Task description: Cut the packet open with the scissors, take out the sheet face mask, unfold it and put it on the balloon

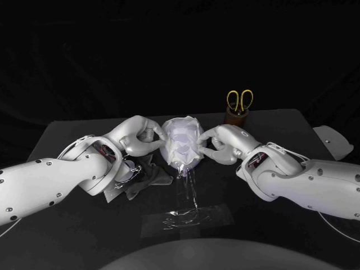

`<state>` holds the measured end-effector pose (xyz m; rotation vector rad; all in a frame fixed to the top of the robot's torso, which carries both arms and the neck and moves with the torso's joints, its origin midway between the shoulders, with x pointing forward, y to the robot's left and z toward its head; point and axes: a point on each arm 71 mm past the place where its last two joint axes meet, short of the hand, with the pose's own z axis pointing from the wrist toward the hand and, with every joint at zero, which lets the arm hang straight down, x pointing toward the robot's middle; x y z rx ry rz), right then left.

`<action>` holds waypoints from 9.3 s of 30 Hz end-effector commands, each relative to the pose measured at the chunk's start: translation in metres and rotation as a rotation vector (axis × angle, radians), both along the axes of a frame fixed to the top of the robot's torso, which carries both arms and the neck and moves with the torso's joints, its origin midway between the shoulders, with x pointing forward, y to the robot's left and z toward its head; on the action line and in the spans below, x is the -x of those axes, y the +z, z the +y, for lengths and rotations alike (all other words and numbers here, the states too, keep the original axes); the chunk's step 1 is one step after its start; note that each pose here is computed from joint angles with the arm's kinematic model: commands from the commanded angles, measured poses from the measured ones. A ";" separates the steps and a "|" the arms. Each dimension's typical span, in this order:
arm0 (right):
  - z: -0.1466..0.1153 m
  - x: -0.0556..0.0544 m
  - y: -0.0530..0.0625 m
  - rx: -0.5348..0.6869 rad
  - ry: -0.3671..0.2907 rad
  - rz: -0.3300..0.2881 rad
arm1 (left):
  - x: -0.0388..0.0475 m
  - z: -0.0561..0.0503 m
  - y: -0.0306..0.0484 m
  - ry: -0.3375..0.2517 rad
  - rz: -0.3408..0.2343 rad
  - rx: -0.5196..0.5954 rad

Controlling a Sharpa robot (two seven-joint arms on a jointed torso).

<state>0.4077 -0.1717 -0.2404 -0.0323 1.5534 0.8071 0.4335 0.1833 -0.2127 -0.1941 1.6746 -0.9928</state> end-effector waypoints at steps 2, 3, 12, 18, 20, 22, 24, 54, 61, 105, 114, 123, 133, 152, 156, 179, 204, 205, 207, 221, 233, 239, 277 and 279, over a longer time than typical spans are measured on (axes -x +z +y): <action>0.006 0.008 0.014 -0.117 0.056 -0.125 | -0.0011 -0.002 -0.0012 0.018 0.040 0.026; 0.007 0.010 0.017 -0.136 0.064 -0.143 | -0.0011 -0.002 -0.0013 0.018 0.042 0.027; 0.017 0.014 0.026 -0.172 0.081 -0.165 | -0.0014 -0.003 -0.0022 0.019 0.057 0.032; 0.026 0.005 0.017 -0.080 0.075 -0.106 | -0.0012 -0.003 -0.0024 0.020 0.064 0.035; 0.029 0.003 0.015 -0.064 0.072 -0.104 | -0.0012 -0.003 -0.0025 0.020 0.065 0.035; 0.034 0.000 0.014 -0.048 0.070 -0.108 | -0.0012 -0.003 -0.0026 0.020 0.066 0.035; 0.038 -0.002 0.012 -0.035 0.067 -0.112 | -0.0013 -0.003 -0.0026 0.019 0.067 0.035; 0.065 -0.010 0.018 -0.078 0.070 -0.246 | -0.0015 -0.004 -0.0031 0.019 0.077 0.039; 0.068 -0.014 0.014 -0.038 0.078 -0.223 | -0.0014 -0.004 -0.0030 0.021 0.078 0.042; 0.063 -0.025 0.003 0.093 0.037 -0.161 | -0.0017 0.005 -0.0046 0.051 0.112 0.041; 0.063 -0.025 0.003 0.093 0.034 -0.161 | -0.0037 0.007 -0.0039 0.068 0.109 0.070; 0.063 -0.026 0.002 0.094 0.034 -0.159 | -0.0064 0.008 -0.0093 0.076 0.185 0.083; 0.064 -0.025 0.002 0.094 0.036 -0.158 | -0.0097 0.002 -0.0216 0.114 0.429 0.213; 0.065 -0.025 0.002 0.094 0.038 -0.156 | -0.0126 -0.009 -0.0286 0.146 0.591 0.282; 0.065 -0.025 0.002 0.094 0.038 -0.155 | -0.0129 -0.009 -0.0289 0.152 0.597 0.287; 0.065 -0.026 0.003 0.096 0.036 -0.154 | -0.0157 -0.010 -0.0300 0.173 0.612 0.268; 0.065 -0.026 0.003 0.100 0.034 -0.150 | -0.0183 -0.016 -0.0289 0.193 0.602 0.271; 0.065 -0.026 0.003 0.101 0.034 -0.150 | -0.0186 -0.015 -0.0287 0.197 0.599 0.273; 0.064 -0.026 0.002 0.102 0.033 -0.150 | -0.0191 -0.015 -0.0284 0.203 0.593 0.279; 0.062 -0.028 0.002 0.107 0.026 -0.149 | -0.0172 -0.003 -0.0254 0.265 0.585 0.348; 0.060 -0.029 0.002 0.109 0.021 -0.150 | -0.0098 0.004 -0.0251 0.277 0.635 0.367; 0.060 -0.029 0.002 0.110 0.019 -0.150 | -0.0054 0.006 -0.0256 0.270 0.672 0.369; 0.059 -0.030 0.001 0.112 0.015 -0.150 | -0.0129 0.024 -0.0248 0.374 0.583 0.353; 0.059 -0.030 0.001 0.112 0.015 -0.150 | -0.0128 0.024 -0.0250 0.372 0.584 0.345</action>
